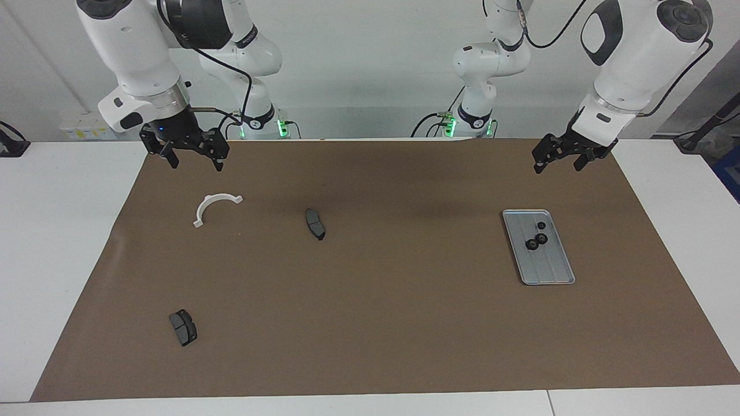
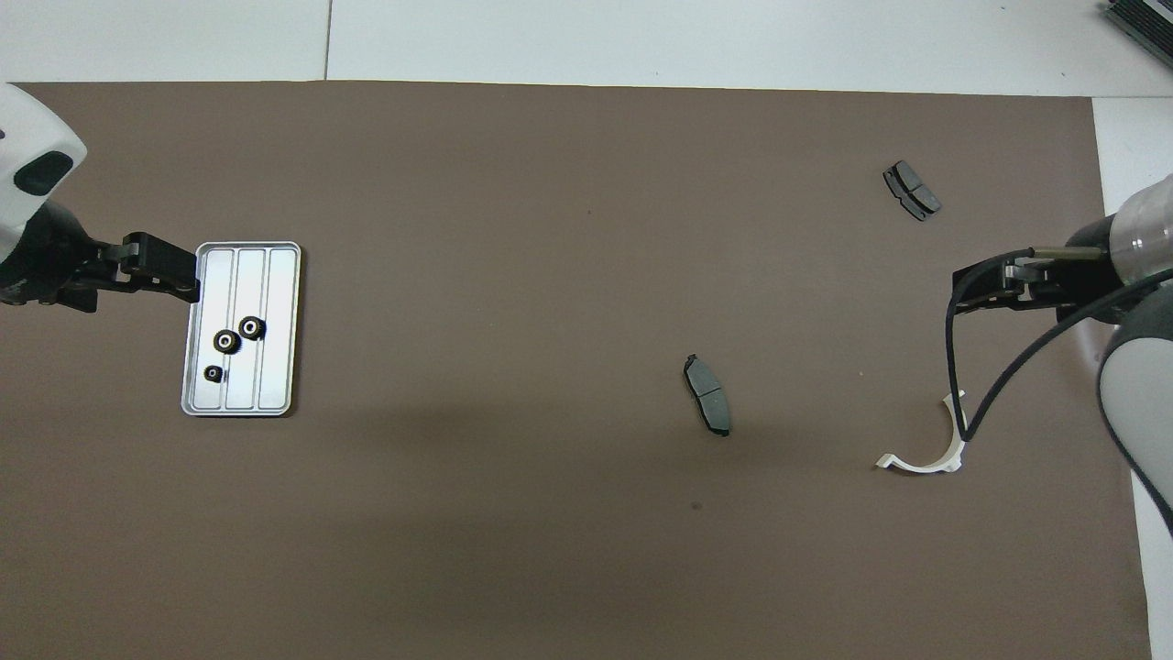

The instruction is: Pick bearing gear from pile to tray

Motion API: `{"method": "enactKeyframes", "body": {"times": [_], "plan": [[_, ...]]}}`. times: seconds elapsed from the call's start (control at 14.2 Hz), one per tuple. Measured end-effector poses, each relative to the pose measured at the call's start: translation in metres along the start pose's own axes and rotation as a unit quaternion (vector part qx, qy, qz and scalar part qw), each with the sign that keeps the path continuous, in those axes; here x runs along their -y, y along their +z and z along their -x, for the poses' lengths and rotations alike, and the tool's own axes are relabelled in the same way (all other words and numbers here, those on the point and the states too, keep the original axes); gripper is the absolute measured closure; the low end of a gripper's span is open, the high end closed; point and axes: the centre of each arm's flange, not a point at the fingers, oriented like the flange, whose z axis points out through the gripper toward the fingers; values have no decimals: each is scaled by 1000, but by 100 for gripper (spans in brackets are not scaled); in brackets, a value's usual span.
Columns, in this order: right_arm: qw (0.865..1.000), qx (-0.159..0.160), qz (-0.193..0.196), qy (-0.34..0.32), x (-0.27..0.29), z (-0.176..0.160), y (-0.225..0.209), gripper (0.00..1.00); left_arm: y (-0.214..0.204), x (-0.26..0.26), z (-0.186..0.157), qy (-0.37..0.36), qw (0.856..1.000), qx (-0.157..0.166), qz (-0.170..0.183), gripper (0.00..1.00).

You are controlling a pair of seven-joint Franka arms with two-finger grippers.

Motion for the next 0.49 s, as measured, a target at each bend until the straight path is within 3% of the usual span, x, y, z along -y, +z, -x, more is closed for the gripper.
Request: {"method": "enactKeyframes", "body": {"times": [0.49], "plan": [[1000,0,0,0,0,0,0,0,-1,6,0,-5,1000,-1,0,0]]}}
